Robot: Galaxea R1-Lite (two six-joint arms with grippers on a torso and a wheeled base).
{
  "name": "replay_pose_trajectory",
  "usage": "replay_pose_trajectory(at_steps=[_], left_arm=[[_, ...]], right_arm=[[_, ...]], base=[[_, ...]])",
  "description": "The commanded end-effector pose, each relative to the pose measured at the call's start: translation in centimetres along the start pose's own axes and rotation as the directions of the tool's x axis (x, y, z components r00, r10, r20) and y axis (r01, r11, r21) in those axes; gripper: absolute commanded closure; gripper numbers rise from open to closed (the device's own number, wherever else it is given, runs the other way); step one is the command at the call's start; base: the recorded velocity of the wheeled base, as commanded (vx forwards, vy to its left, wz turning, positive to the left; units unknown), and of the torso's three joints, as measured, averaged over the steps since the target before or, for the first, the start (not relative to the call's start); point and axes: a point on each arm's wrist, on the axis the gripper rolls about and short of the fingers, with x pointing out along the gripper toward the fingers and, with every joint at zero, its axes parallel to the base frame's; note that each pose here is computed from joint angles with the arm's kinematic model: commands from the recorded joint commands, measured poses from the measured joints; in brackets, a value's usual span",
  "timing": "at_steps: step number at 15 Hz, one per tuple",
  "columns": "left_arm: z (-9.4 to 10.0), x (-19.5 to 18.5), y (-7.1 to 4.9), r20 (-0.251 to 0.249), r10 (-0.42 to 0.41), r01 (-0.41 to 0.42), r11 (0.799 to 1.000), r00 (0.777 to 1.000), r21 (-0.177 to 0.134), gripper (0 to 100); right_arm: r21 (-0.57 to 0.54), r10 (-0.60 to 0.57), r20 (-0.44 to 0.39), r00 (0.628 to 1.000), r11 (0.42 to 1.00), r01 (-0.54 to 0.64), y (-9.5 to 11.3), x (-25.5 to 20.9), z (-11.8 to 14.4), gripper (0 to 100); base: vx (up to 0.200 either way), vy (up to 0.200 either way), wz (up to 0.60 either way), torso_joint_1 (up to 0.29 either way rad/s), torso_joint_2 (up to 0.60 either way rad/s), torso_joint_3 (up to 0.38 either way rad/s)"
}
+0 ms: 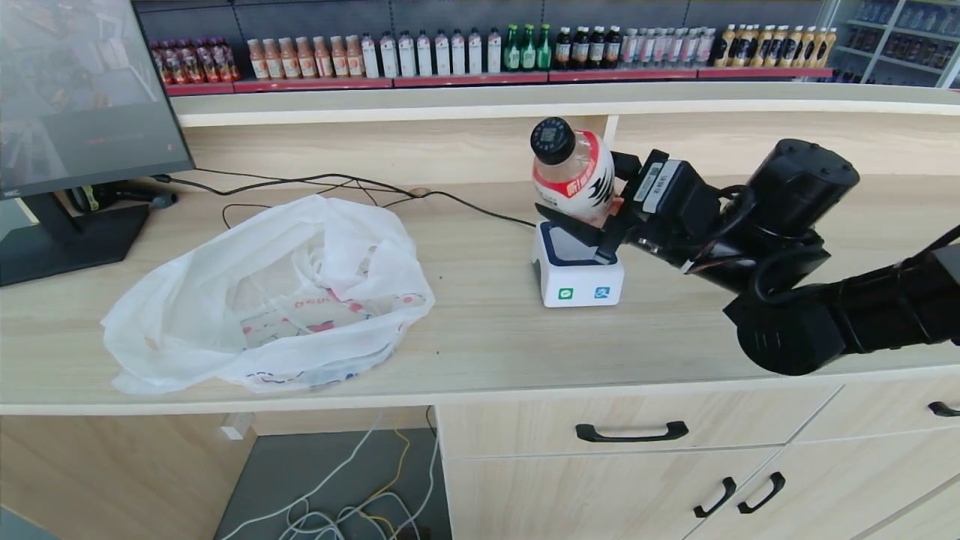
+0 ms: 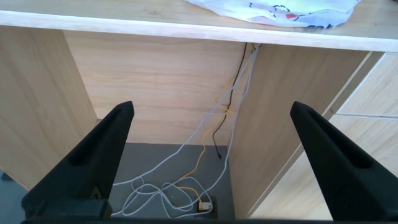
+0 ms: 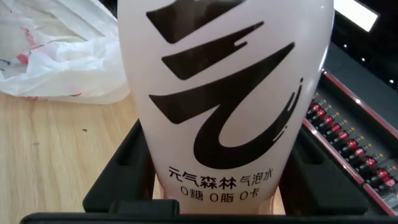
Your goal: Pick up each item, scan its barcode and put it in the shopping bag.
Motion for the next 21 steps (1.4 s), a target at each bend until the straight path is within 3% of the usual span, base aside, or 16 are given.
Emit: replay_pose_trajectory(at_steps=[1, 7, 15, 21], left_arm=[[0.0, 0.0, 0.0, 0.0, 0.0, 0.0, 1.0, 1.0, 0.0, 0], [0.0, 0.0, 0.0, 0.0, 0.0, 0.0, 1.0, 1.0, 0.0, 0], [0.0, 0.0, 0.0, 0.0, 0.0, 0.0, 1.0, 1.0, 0.0, 0], [0.0, 0.0, 0.0, 0.0, 0.0, 0.0, 1.0, 1.0, 0.0, 0]], right_arm=[[-0.052, 0.028, -0.028, 0.999, 0.998, -0.029, -2.0, -0.9, -1.9, 100], [-0.107, 0.116, 0.084, 0.99, 0.989, -0.106, -5.1, 0.0, -4.4, 100], [-0.101, 0.142, 0.077, 0.987, 0.986, -0.134, -4.3, -0.9, -6.9, 100], [-0.101, 0.141, 0.086, 0.986, 0.986, -0.132, -3.7, -1.0, -6.7, 100]], base=[[0.0, 0.0, 0.0, 0.0, 0.0, 0.0], [0.0, 0.0, 0.0, 0.0, 0.0, 0.0], [0.0, 0.0, 0.0, 0.0, 0.0, 0.0], [0.0, 0.0, 0.0, 0.0, 0.0, 0.0]])
